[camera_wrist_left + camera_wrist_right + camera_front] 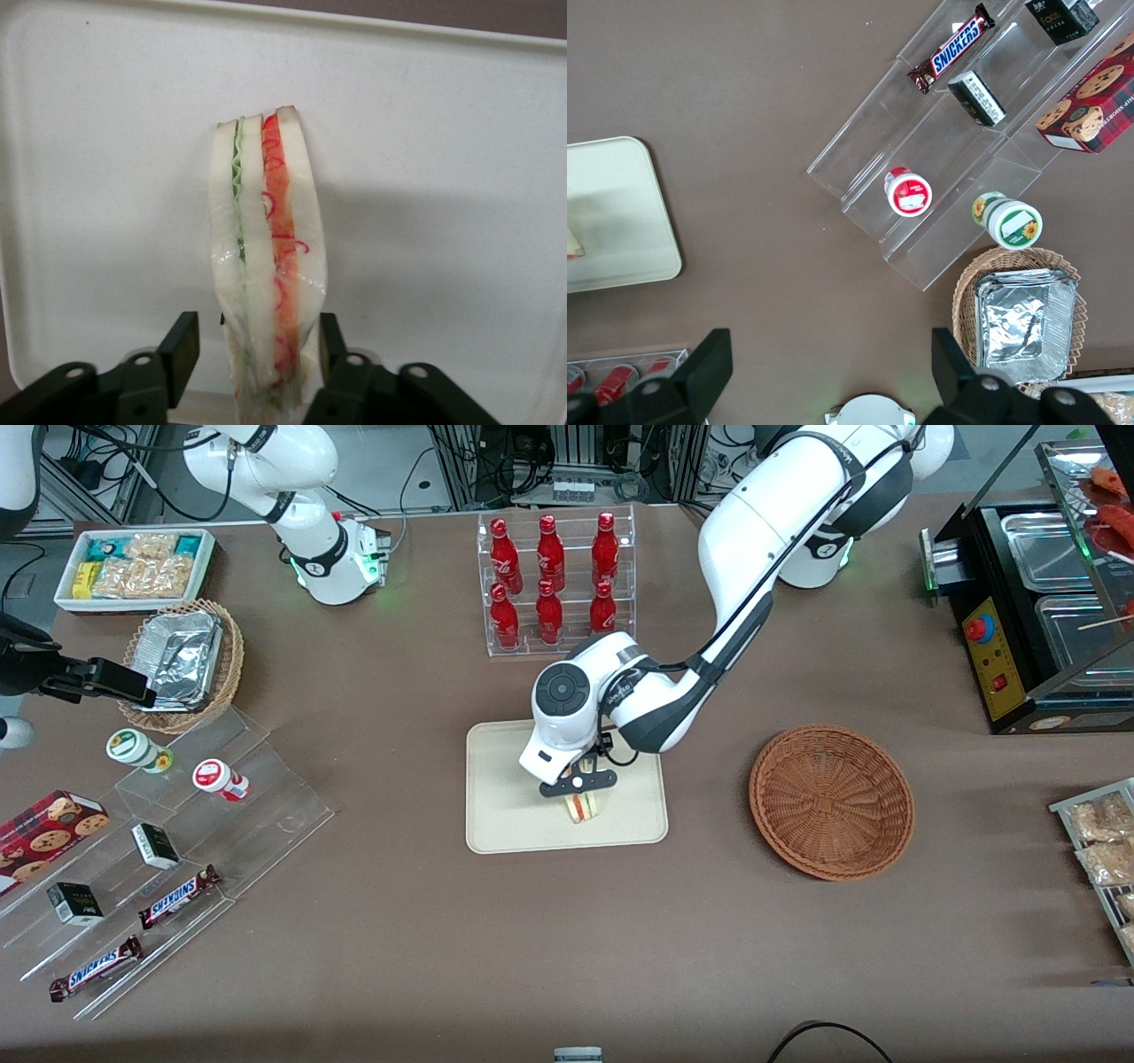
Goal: Place sandwich from basket to tray
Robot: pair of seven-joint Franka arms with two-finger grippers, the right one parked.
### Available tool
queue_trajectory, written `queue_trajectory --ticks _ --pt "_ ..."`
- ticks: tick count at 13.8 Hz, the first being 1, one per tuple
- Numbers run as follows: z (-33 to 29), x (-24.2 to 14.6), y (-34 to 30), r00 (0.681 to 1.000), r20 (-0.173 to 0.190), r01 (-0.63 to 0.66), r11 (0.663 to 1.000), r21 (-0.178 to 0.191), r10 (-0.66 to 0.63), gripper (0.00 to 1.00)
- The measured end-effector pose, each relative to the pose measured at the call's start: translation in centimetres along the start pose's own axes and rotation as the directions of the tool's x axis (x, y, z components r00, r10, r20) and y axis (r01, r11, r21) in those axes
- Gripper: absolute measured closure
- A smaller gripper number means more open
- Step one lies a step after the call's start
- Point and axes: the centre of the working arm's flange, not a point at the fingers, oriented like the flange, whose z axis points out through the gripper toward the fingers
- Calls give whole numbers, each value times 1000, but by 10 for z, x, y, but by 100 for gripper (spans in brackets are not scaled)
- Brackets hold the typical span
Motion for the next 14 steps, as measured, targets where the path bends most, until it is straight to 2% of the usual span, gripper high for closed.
queue_trajectory --ticks 1,2,3,6,11,12,14 --pt "-1 1 0 1000 -2 1 1000 -2 -1 22" --pt "-4 3 0 1000 -6 3 1000 -7 -3 8" --pt "-8 5 1 1000 -11 6 1000 -13 -7 1" --pt "-30 9 3 1000 -28 10 1000 -28 -11 0" --pt "-92 21 -13 998 -54 -17 1000 -13 16 0" --pt "-100 27 -23 998 -53 -41 999 0 41 0" --pt "-112 41 -47 999 -24 -43 998 56 44 0"
